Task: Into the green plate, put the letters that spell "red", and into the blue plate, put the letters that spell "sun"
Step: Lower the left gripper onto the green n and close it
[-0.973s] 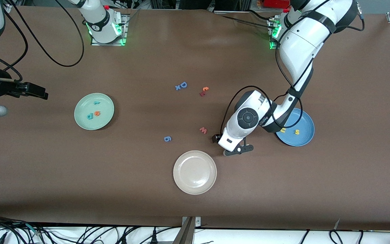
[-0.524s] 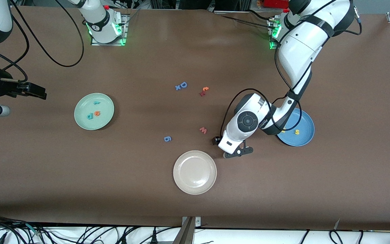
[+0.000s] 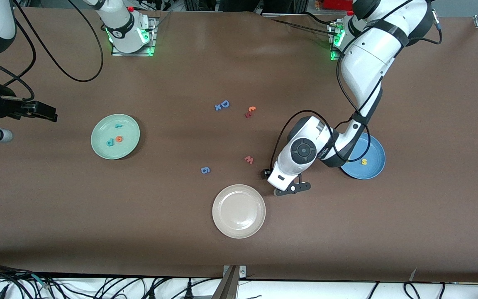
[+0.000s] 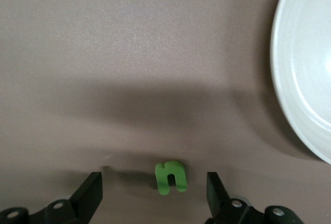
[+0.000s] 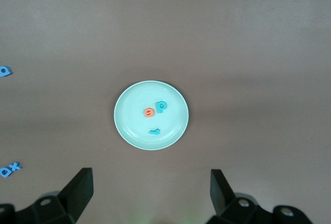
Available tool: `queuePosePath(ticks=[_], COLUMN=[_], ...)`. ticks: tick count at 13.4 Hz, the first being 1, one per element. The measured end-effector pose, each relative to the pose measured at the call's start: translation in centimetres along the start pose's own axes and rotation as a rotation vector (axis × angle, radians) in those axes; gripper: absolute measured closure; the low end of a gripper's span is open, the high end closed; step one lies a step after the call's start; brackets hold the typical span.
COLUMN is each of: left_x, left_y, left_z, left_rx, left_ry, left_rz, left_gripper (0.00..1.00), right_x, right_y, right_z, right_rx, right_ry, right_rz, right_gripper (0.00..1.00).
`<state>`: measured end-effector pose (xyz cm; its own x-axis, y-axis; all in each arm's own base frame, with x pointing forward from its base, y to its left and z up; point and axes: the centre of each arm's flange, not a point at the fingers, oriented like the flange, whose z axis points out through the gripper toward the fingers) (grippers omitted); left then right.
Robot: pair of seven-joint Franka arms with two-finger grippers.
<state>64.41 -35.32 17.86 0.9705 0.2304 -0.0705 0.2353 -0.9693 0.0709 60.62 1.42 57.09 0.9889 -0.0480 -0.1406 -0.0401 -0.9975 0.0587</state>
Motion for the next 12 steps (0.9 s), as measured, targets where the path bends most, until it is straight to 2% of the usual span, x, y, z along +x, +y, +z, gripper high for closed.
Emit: queuePosePath(ticks=[5, 8, 9, 11, 12], left_x=[-0.63, -0.72, -0.74, -0.75, -0.7], left_y=[0.64, 0.72, 0.75, 0.77, 0.77], left_z=[0.52, 0.76, 0.79, 0.81, 0.75], left_rx=[0.009, 0.011, 0.011, 0.013, 0.016], left_ry=[0.0, -0.002, -0.002, -0.001, 0.003], left_rz=[0.017, 0.019, 0.019, 0.021, 0.025], left_gripper=[0.17, 0.28, 0.28, 0.35, 0.41], right_x=[-0.01, -0.01, -0.01, -0.01, -0.01], right_y=[0.0, 0.0, 0.0, 0.0, 0.0], right_z=[0.04, 0.05, 0.05, 0.06, 0.06], right_rx=[0.0, 0.0, 0.0, 0.0, 0.0], right_ry=[-0.001, -0.002, -0.002, -0.002, -0.002], right_rz=[0.0, 0.0, 0.0, 0.0, 0.0], right_gripper=[0.0, 0.0, 0.0, 0.0, 0.0])
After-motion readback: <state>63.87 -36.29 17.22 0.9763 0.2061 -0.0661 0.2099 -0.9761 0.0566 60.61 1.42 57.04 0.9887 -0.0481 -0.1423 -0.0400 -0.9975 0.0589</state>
